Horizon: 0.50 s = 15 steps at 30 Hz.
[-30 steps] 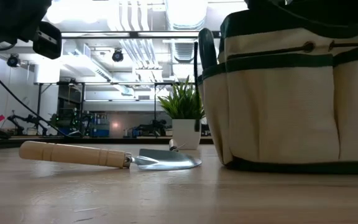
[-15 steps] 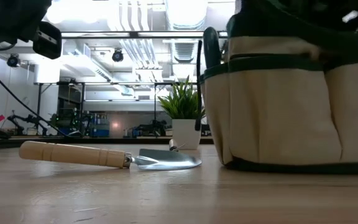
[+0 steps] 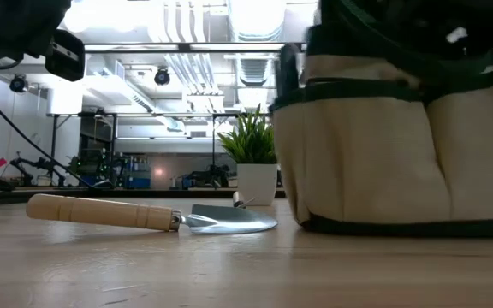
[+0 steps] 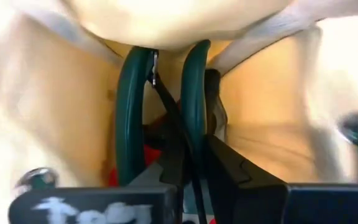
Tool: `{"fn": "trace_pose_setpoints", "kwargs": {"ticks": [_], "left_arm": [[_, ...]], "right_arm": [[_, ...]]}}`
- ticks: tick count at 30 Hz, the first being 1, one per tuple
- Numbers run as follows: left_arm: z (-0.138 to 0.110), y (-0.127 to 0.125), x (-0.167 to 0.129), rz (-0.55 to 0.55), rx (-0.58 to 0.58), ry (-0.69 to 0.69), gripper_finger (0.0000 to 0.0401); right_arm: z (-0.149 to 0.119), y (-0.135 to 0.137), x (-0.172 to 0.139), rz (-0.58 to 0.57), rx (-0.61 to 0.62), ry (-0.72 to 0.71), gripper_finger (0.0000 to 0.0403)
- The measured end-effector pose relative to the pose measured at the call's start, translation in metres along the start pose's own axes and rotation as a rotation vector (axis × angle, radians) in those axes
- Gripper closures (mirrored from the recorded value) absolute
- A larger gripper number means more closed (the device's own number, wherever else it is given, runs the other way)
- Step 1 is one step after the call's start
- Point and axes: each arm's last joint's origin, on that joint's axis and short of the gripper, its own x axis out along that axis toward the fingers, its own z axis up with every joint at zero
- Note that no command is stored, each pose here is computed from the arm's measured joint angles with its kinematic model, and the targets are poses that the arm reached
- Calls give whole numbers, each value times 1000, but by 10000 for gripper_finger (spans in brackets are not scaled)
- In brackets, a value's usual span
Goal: Pick & Place Garden tools in Gardening bag
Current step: Put the green shear scissors into the green gardening bag
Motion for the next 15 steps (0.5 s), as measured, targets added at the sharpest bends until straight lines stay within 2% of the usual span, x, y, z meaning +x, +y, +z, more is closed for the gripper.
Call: {"fn": "trace_pose_setpoints", "kwargs": {"ticks": [11,15], "left_arm": [[0,0,0,0,0,0,389],[0,0,0,0,0,0,389]], "right_arm": [[22,6,-38,-107,-73,-9,371],[25,7,-43,-104,-73,-19,371]]}}
